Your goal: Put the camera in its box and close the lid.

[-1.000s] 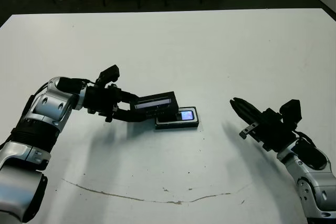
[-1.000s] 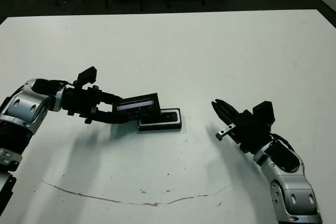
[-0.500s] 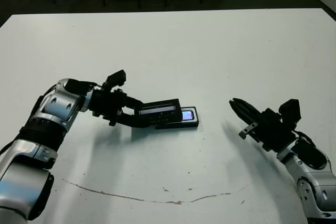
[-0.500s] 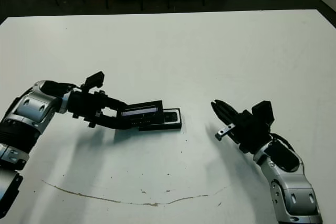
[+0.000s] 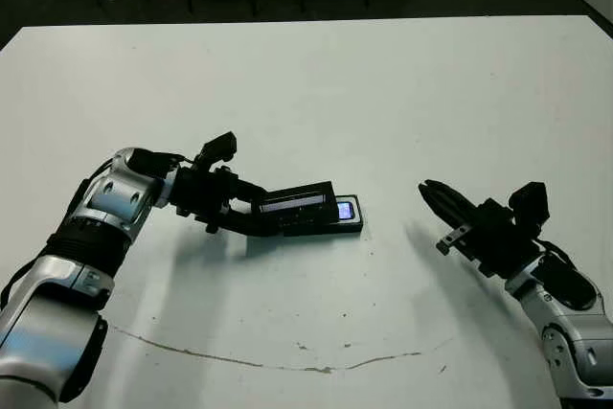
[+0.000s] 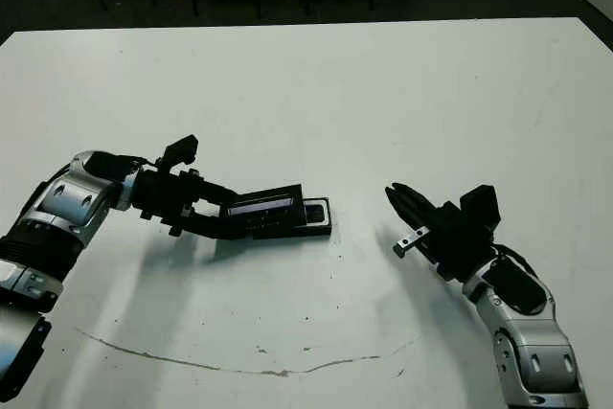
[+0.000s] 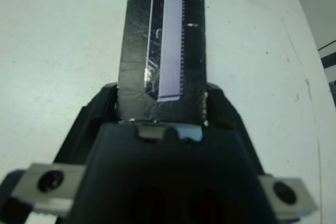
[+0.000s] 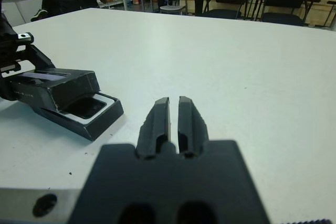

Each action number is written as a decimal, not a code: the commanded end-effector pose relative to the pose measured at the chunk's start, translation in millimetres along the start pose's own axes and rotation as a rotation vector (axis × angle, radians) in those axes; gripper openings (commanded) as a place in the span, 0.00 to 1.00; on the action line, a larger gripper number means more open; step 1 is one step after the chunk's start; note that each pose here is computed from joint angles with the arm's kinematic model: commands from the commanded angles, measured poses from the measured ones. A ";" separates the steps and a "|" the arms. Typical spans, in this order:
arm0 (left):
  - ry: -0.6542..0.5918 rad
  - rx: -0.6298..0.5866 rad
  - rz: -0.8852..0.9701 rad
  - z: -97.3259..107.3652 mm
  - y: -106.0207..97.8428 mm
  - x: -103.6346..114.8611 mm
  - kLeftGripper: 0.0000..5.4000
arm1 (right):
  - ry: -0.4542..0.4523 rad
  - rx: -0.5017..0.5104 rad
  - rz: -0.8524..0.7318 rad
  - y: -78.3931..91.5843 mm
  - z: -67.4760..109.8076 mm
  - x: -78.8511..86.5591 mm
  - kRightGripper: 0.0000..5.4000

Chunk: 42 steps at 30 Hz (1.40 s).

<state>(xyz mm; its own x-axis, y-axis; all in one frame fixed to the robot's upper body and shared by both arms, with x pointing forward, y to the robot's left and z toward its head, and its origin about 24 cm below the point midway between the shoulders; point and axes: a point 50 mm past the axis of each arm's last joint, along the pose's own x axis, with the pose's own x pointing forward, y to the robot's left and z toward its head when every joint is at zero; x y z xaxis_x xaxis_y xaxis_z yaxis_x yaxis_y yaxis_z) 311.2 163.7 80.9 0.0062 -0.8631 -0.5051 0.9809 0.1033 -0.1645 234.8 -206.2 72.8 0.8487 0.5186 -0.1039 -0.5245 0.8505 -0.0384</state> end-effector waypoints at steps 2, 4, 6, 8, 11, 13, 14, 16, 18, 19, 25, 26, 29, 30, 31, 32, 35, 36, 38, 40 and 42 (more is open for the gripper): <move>0.012 -0.033 -0.048 -10.8 -7.1 2.4 0.50 | 0.016 0.007 -0.007 -1.4 -3.9 -3.0 0.00; 0.013 -0.032 -0.046 -11.3 -7.7 2.5 0.50 | 0.017 0.009 -0.005 -1.8 -4.4 -3.0 0.00; 0.011 -0.028 -0.046 -11.6 -8.2 2.7 0.50 | 0.030 0.004 -0.019 -1.2 -3.6 -3.5 0.00; 0.004 -0.033 -0.049 -12.3 -8.5 3.1 0.49 | 0.027 0.000 -0.018 -0.3 -2.6 -3.7 0.00; 0.012 -0.033 -0.045 -12.9 -8.0 4.7 0.49 | 0.032 -0.001 -0.022 0.6 -2.2 -4.3 0.00; 0.015 -0.032 -0.034 -13.1 -7.6 7.2 0.49 | 0.029 -0.001 -0.020 0.8 -2.3 -4.5 0.00; 0.017 -0.035 -0.029 -13.3 -7.4 8.4 0.49 | 0.029 -0.002 -0.018 0.8 -2.3 -4.5 0.00; 0.027 -0.045 -0.017 -14.0 -6.6 11.5 0.49 | 0.034 -0.003 -0.020 0.8 -2.3 -4.7 0.00; 0.038 -0.028 0.007 -14.4 -5.9 15.4 0.49 | 0.033 -0.006 -0.021 1.0 -2.1 -5.1 0.00; 0.051 -0.025 0.020 -14.6 -5.5 17.5 0.49 | 0.029 -0.005 -0.019 0.8 -2.6 -5.0 0.00; 0.045 -0.022 0.009 -15.7 -5.7 29.1 0.49 | 0.029 0.006 -0.026 1.4 -3.7 -5.3 0.00; 0.044 -0.016 0.008 -15.4 -5.8 30.7 0.49 | 0.028 0.003 -0.027 1.7 -3.5 -5.3 0.00; 0.049 0.003 -0.002 -13.5 -6.4 35.5 0.49 | 0.031 -0.007 -0.030 2.1 -3.2 -5.6 0.00; 0.058 0.008 -0.003 -12.8 -6.5 36.7 0.49 | 0.028 -0.004 -0.028 1.9 -3.7 -5.4 0.00; 0.066 0.014 -0.006 -11.9 -6.6 38.1 0.49 | 0.024 0.001 -0.024 1.5 -4.2 -5.3 0.00; 0.075 0.019 -0.011 -10.8 -6.7 39.5 0.49 | 0.023 0.006 -0.022 1.0 -4.7 -5.4 0.00; 0.082 0.044 -0.030 -6.9 -6.7 43.6 0.49 | 0.021 0.008 -0.021 0.3 -5.7 -5.8 0.00; 0.091 0.053 -0.038 -4.9 -6.2 45.2 0.49 | 0.022 0.005 -0.024 0.6 -5.7 -5.9 0.00; 0.113 0.054 -0.050 -0.8 -4.9 49.0 0.49 | 0.020 0.002 -0.026 1.0 -6.2 -5.9 0.00; 0.121 0.049 -0.062 2.6 -3.8 52.5 0.49 | 0.019 0.012 -0.024 1.2 -6.9 -6.1 0.00; 0.120 0.061 -0.069 6.2 -2.7 56.5 0.49 | 0.027 0.012 -0.027 1.6 -6.8 -6.8 0.00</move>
<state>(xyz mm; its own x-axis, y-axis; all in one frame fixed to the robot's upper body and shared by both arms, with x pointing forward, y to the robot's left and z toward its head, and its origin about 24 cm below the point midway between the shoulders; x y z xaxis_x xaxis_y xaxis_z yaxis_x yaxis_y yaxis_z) 317.6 118.6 73.9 -0.0138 -0.8230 -0.5679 0.9952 0.0436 -0.0874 229.8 -207.0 70.6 0.8575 0.5029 -0.1081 -0.5092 0.8597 -0.0400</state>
